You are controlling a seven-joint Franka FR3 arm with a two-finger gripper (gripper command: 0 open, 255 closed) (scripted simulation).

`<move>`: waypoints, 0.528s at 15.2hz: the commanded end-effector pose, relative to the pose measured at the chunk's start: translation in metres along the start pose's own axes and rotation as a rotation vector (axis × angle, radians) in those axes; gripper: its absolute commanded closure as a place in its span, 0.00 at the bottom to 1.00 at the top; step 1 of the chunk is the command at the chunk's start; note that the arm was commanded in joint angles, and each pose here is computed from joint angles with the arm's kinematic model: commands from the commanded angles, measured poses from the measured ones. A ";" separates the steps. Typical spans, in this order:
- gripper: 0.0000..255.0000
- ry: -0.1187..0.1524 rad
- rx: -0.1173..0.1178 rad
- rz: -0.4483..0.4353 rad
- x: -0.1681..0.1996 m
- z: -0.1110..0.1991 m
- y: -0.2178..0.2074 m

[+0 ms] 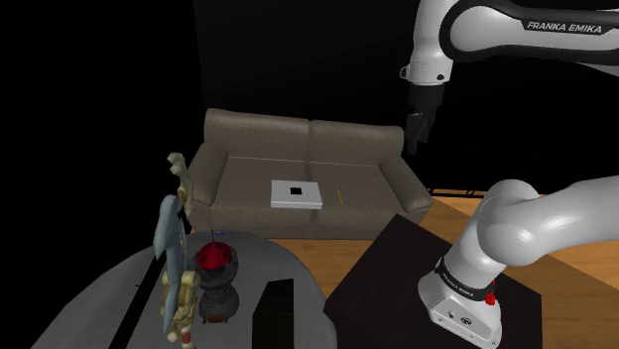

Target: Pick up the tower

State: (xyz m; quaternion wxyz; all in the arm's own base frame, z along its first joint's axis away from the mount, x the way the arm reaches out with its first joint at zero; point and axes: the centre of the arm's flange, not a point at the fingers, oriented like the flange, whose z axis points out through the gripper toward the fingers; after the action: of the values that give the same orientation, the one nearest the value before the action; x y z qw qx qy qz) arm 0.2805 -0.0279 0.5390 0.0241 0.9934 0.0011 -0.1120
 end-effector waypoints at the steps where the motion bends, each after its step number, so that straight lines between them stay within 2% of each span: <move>1: 0.00 0.000 0.000 0.000 0.000 0.000 0.000; 8: 0.00 0.042 0.003 -0.123 0.053 0.012 -0.069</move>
State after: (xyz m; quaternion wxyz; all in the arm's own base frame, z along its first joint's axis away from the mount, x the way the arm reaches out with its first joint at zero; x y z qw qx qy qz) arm 0.3208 0.0311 0.5170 0.0174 0.9938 0.0536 -0.0960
